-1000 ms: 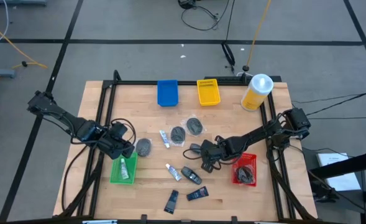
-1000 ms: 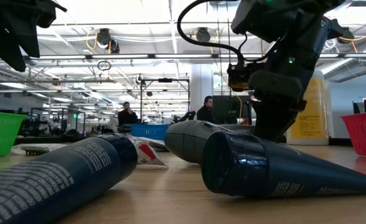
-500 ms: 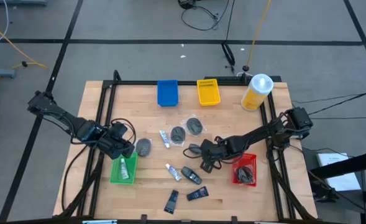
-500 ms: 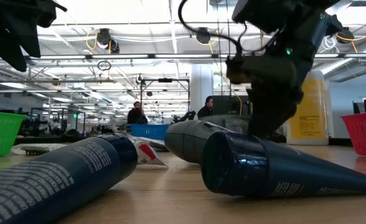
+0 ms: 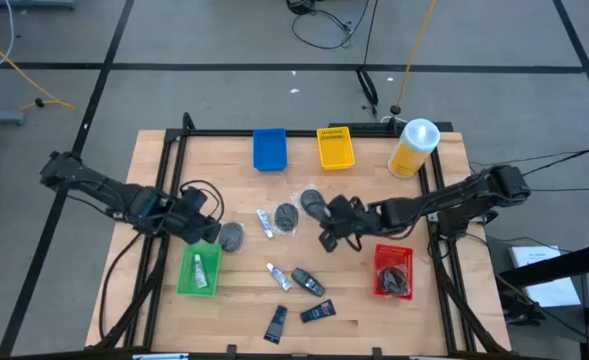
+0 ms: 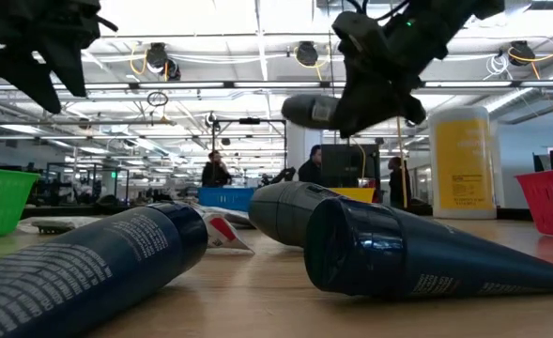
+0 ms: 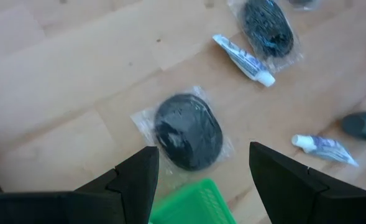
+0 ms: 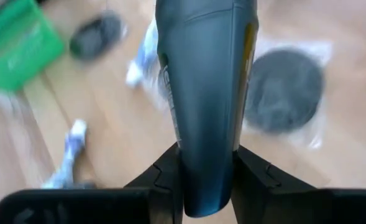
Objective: Pick & Place Travel size toiletries
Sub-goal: Put the black deodorant into the yellow bin
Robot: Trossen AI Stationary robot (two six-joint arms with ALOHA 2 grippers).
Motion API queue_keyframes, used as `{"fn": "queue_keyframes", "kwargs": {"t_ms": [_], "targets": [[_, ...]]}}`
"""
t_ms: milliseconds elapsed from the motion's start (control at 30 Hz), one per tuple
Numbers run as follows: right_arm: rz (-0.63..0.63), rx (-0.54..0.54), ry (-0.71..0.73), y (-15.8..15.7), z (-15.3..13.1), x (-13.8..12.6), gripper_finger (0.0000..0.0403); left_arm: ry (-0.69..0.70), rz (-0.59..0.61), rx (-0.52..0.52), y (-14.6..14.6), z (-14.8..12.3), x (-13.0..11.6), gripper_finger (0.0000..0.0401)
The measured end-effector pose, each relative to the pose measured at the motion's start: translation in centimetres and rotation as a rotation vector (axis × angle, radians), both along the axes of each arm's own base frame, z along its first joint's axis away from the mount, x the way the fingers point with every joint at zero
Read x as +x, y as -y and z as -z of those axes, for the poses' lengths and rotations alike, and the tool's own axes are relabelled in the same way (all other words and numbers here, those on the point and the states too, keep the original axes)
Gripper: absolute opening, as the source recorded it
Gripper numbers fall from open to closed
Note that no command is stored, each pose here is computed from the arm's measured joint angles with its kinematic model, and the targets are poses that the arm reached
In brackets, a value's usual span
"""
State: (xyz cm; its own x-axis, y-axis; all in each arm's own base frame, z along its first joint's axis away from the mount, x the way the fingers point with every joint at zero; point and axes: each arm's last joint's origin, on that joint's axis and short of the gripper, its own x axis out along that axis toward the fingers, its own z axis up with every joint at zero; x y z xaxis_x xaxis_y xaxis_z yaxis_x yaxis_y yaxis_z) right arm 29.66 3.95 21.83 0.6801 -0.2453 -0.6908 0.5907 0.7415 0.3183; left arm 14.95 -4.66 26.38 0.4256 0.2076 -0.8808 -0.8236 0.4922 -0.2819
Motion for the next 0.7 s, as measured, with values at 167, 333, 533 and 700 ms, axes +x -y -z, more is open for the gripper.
{"fn": "queue_keyframes", "kwargs": {"t_ms": [167, 333, 533, 700], "targets": [[0.109, -0.037, 0.064, 2.2, -1.7, -0.6, 0.0081, -0.008, -0.051, 0.047, -1.5, 0.0, 0.4, 0.0246], [0.218, -0.079, 0.086, 4.7, -2.3, -0.8, 0.0081, -0.031, -0.082, 0.082, -3.2, 0.0, 0.7, 0.0246], [0.322, -0.111, 0.159, 8.4, -2.9, -0.5, 0.0081, -0.045, -0.160, 0.147, -5.3, -0.1, 0.8, 0.0246], [0.433, -0.139, 0.155, 11.3, -2.7, -0.8, 0.0081, 0.005, -0.214, 0.208, -6.9, -0.4, 1.3, 0.0246]]}}
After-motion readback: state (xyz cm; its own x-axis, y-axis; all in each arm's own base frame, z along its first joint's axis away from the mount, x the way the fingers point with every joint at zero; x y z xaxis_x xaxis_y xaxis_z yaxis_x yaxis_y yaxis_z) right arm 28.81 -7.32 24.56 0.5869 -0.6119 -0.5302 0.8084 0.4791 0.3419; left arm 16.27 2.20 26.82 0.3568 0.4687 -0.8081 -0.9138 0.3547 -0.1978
